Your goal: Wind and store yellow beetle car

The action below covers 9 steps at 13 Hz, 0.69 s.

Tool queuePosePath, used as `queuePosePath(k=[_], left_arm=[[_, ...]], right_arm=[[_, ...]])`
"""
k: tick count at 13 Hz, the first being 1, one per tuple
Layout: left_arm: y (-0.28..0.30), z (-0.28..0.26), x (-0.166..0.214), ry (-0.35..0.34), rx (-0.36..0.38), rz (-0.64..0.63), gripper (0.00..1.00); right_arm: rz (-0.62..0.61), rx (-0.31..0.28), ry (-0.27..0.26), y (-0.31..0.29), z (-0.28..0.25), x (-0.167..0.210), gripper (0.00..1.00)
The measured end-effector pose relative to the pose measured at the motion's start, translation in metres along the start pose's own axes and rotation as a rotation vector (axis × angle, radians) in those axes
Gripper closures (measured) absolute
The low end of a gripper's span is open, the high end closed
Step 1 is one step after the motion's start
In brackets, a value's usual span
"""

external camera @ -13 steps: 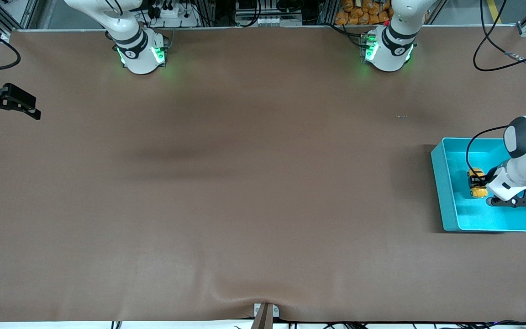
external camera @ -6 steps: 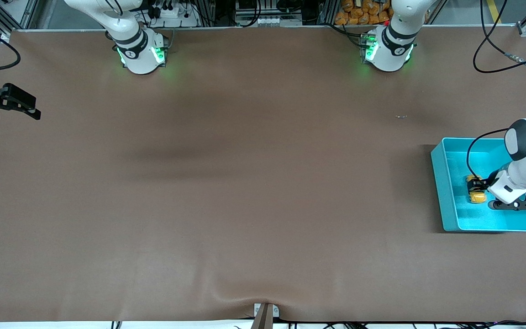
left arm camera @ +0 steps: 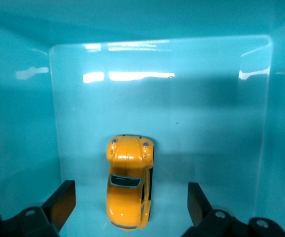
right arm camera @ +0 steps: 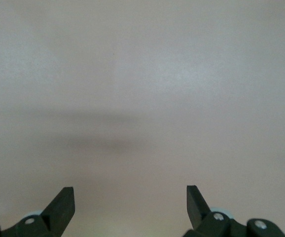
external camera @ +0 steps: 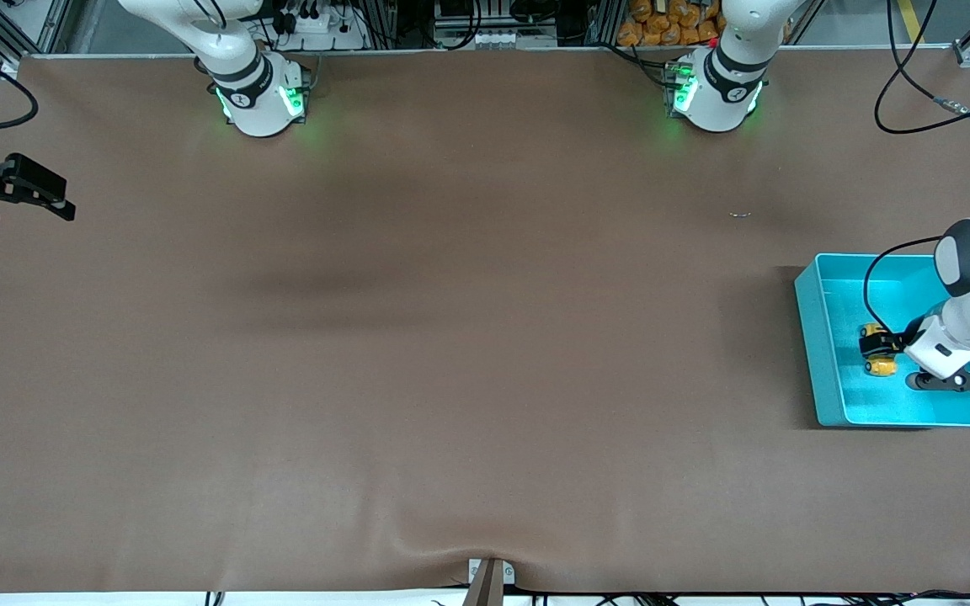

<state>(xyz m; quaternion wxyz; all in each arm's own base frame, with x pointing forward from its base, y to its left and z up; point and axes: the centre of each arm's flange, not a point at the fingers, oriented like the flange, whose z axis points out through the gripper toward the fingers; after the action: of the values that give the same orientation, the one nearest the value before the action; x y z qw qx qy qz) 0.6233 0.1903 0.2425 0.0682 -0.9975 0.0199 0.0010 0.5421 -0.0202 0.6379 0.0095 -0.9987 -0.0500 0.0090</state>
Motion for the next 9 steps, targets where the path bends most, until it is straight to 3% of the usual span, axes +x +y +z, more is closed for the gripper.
queuePosePath(k=[4,9], left_arm=[[0.014,-0.051,0.011,0.057,0.013,-0.008,0.00],[0.061,-0.152,0.008,0.053,-0.006,-0.016,0.00]], right_arm=[[0.000,0.000,-0.001,0.000,0.000,0.000,0.00],[0.000,0.000,-0.002,0.000,0.001,0.001,0.00]])
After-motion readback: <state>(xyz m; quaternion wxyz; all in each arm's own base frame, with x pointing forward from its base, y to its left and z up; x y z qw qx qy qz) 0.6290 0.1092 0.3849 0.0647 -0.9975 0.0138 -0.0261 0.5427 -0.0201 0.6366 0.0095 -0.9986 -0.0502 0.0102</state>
